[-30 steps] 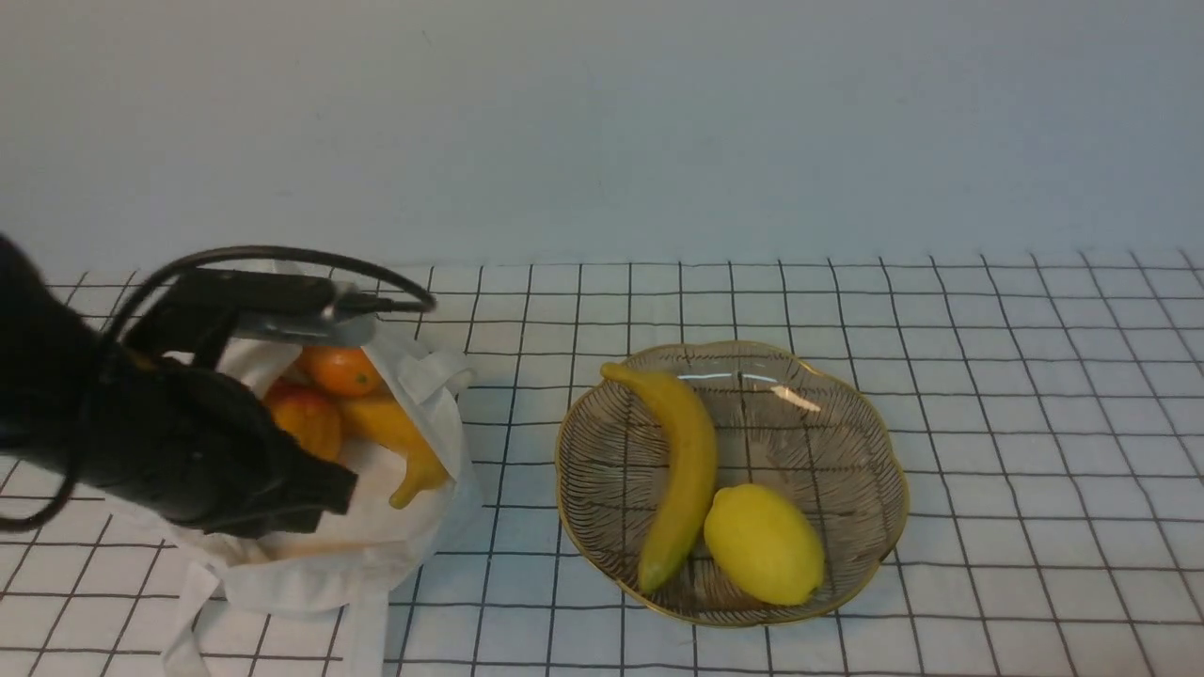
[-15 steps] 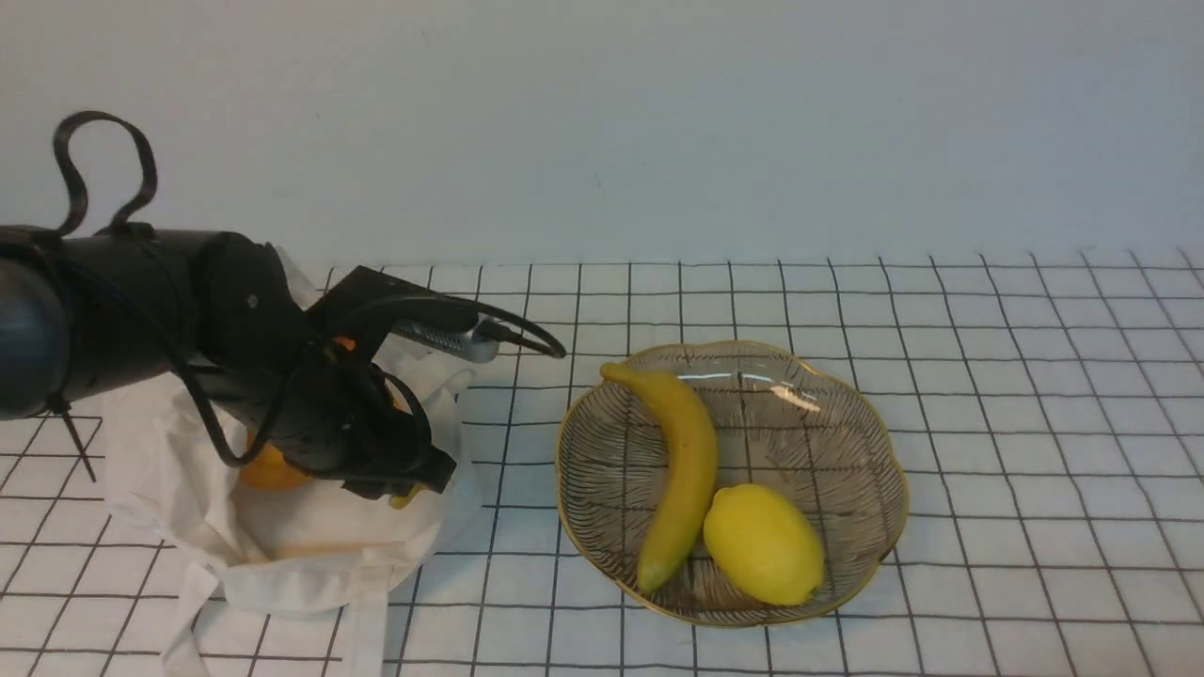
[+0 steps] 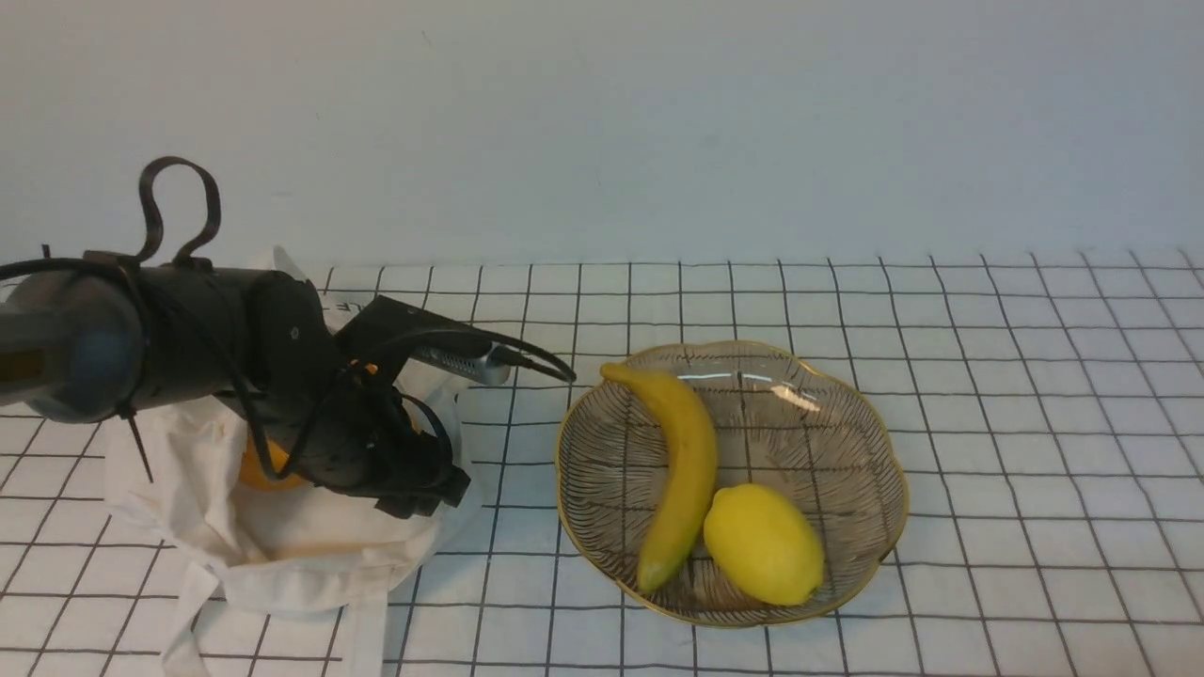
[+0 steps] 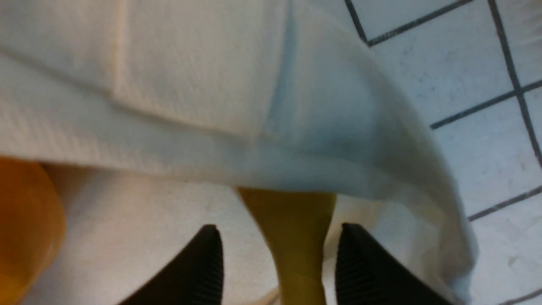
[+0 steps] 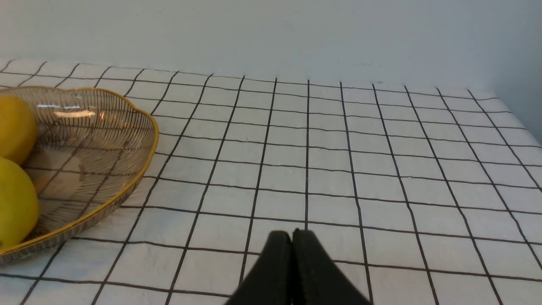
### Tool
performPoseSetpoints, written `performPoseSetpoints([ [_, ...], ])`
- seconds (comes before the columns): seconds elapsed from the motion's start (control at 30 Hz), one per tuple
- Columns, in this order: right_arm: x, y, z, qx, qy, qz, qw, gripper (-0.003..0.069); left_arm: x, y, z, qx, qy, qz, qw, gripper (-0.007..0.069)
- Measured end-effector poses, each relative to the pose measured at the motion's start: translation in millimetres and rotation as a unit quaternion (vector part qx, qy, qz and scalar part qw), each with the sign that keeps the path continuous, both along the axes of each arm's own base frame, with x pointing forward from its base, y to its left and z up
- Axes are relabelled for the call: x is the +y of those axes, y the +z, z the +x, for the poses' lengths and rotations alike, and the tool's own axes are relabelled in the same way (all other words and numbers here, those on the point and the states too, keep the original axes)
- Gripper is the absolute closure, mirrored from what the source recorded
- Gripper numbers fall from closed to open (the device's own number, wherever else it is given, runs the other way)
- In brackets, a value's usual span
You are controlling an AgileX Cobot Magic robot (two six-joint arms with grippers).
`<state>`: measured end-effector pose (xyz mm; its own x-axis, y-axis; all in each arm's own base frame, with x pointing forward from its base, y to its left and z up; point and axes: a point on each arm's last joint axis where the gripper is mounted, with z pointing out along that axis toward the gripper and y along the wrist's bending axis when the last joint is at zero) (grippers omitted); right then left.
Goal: Take the fruit out of the bag on the white checkered tablecloth and place them on the plate.
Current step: 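Reach into the white bag and grasp the banana with the left gripper, then place the banana on the plate with the left gripper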
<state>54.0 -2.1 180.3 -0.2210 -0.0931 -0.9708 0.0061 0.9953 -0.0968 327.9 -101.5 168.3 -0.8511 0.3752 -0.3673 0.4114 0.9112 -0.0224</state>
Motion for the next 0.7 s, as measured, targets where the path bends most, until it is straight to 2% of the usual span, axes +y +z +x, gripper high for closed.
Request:
performPoseSetpoints([
  [0.03,0,0,0,0.000,0.000,0.000,1.000,0.0673,0,0,0,0.000,0.001,-0.002,1.000,0.0372],
  [0.07,0,0,0,0.000,0.000,0.000,1.000,0.0673,0,0,0,0.000,0.001,-0.002,1.000,0.0384],
  [0.13,0,0,0,0.000,0.000,0.000,1.000,0.0673,0,0,0,0.003,0.004,-0.004,1.000,0.0517],
  [0.17,0,0,0,0.000,0.000,0.000,1.000,0.0673,0,0,-1,0.008,0.005,-0.003,1.000,0.0533],
  [0.27,0,0,0,0.000,0.000,0.000,1.000,0.0673,0,3,-3,0.031,0.004,0.001,1.000,0.0531],
  [0.53,0,0,0,0.000,0.000,0.000,1.000,0.0673,3,46,-12,0.112,0.020,0.027,0.993,0.0531],
  [0.7,0,0,0,0.000,0.000,0.000,1.000,0.0673,10,59,-28,0.162,0.013,0.055,0.985,0.0531],
])
